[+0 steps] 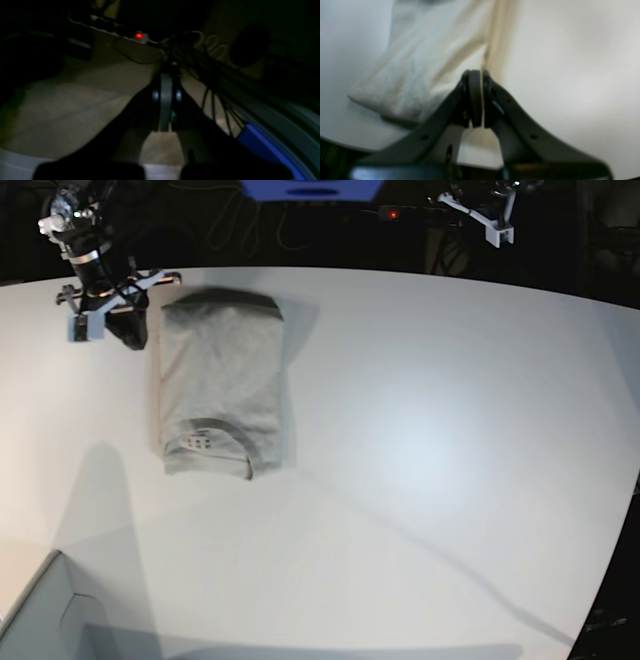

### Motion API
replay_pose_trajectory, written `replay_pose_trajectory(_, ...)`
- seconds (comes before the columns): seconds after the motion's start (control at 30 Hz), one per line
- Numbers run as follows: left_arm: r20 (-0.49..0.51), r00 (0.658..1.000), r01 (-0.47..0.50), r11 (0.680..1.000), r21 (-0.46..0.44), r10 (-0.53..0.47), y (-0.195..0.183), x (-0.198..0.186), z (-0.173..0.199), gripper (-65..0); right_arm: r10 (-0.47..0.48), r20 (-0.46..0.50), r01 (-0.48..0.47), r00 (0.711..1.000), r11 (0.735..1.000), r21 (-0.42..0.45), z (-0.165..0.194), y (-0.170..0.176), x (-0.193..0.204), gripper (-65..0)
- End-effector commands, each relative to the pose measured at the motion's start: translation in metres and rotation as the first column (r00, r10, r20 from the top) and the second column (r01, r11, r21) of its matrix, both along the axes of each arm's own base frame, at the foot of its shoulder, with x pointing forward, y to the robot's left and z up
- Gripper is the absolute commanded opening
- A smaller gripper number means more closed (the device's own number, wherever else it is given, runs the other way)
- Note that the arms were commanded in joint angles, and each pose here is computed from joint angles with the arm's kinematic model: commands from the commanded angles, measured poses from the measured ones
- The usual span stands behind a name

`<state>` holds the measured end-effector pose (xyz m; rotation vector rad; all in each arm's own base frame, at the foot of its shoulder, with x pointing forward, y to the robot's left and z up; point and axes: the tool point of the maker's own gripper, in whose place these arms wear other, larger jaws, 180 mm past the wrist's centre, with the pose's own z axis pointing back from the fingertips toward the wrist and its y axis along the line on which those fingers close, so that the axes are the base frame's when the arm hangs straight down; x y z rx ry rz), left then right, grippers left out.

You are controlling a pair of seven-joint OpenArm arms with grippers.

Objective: Layout the t-shirt on the table in an organized manner, then fold the t-shirt properly

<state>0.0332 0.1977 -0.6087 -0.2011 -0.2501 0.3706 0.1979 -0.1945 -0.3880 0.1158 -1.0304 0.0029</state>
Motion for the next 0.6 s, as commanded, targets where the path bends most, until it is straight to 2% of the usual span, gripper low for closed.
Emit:
replay_pose_trajectory(0.0, 0.004, 1.0, -0.005, 1.0, 0.004, 0.005, 0.004, 0.003, -0.001, -65.0, -0.023, 0.062, 0.023, 0.998, 1.0, -0.001, 0.018, -0.005, 0.001, -65.0)
replay_pose_trajectory(0.17, -0.011, 1.0, -0.017, 0.999, -0.052, 0.017, -0.014, 0.018, -0.012, -65.0, -0.121, -0.017, 0.12, 0.992, 0.991, -0.058, 0.01, -0.038, -0.041, -65.0)
replay_pose_trajectory(0.27, -0.025, 0.997, 0.072, 0.995, -0.066, -0.073, -0.027, 0.023, -0.016, -65.0, -0.212, -0.103, 0.202, 0.972, 0.974, -0.098, -0.004, -0.068, -0.079, -65.0)
replay_pose_trajectory(0.37, 0.025, 0.988, 0.153, 0.986, -0.071, -0.151, -0.045, 0.026, -0.021, -65.0, -0.342, -0.186, 0.317, 0.921, 0.937, -0.149, -0.017, -0.107, -0.123, -65.0)
replay_pose_trajectory(0.43, 0.032, 0.984, 0.178, 0.981, -0.078, -0.176, -0.057, 0.021, -0.027, -65.0, -0.399, -0.254, 0.374, 0.881, 0.917, -0.142, -0.037, -0.116, -0.15, -65.0)
replay_pose_trajectory(0.5, 0.002, 0.984, 0.179, 0.982, -0.059, -0.179, -0.061, 0.012, -0.035, -65.0, -0.415, -0.336, 0.396, 0.845, 0.909, -0.127, -0.063, -0.112, -0.174, -65.0)
replay_pose_trajectory(0.57, -0.017, 0.983, 0.181, 0.983, -0.021, -0.182, -0.06, 0.004, -0.041, -65.0, -0.4, -0.425, 0.385, 0.812, 0.914, -0.127, -0.089, -0.106, -0.194, -65.0)
